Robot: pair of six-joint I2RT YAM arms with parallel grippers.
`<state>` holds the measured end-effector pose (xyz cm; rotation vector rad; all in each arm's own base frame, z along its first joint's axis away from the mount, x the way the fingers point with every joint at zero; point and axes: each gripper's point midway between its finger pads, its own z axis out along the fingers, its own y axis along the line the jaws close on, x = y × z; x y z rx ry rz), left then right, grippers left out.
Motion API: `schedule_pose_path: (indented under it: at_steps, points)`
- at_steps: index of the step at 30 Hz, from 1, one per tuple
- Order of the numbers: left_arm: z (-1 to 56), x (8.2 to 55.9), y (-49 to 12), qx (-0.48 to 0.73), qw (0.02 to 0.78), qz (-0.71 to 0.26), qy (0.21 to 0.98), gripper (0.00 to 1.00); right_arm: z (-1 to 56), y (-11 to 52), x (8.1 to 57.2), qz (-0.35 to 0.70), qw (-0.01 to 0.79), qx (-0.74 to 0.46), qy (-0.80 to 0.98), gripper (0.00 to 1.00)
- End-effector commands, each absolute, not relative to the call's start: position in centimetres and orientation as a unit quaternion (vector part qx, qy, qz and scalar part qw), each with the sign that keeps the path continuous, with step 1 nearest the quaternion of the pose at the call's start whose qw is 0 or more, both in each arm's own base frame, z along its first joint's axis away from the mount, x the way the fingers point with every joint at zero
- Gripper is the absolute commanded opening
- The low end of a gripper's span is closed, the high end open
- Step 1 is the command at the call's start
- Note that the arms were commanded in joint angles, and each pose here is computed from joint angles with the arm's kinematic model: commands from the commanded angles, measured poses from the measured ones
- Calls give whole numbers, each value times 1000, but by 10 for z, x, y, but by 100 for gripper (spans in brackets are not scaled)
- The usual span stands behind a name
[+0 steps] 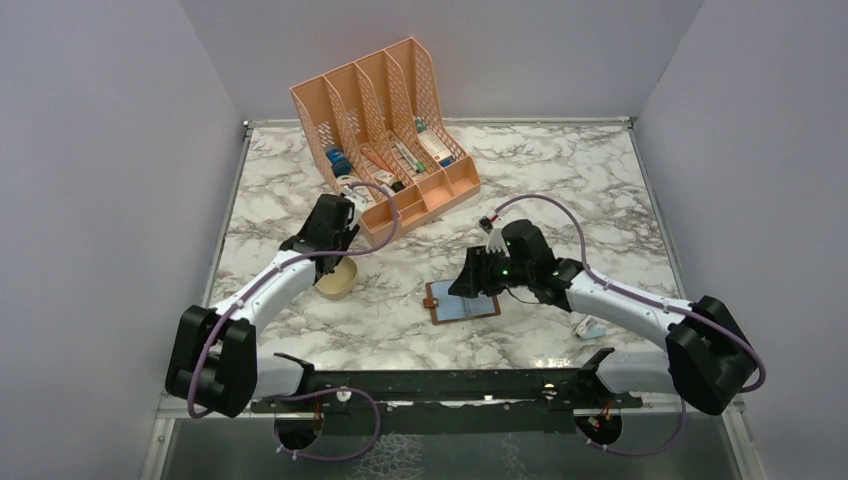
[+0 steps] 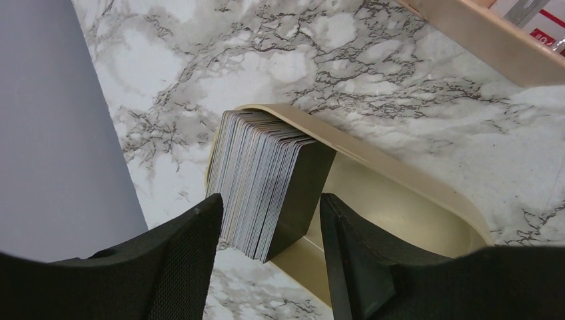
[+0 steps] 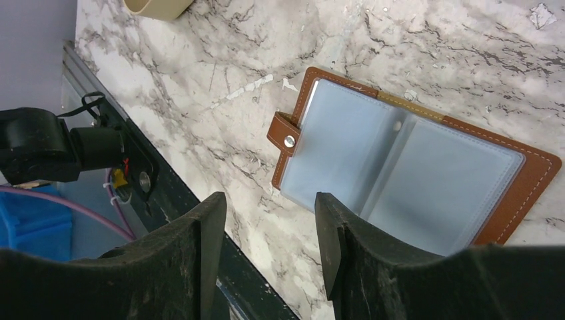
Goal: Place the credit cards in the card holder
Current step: Turn over the card slot in the card holder.
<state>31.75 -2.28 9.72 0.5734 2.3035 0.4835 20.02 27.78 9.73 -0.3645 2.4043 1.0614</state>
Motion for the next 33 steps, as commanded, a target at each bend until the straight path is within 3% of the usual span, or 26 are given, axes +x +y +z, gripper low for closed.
schedule_pose_path:
  at_steps: [1, 12, 29, 33]
  points:
    - [91, 328, -24, 246, 346, 192, 885, 58, 103, 274, 201, 381, 256, -131, 879, 52]
    - [90, 337, 2, 243, 321, 277, 872, 53, 107, 271, 197, 384, 258, -132, 877, 52]
    - [101, 346, -1, 254, 319, 279, 870, 30, 109, 266, 194, 380, 260, -127, 879, 52]
    - [101, 345, -2, 257, 320, 276, 869, 19, 111, 265, 195, 377, 266, -126, 878, 52]
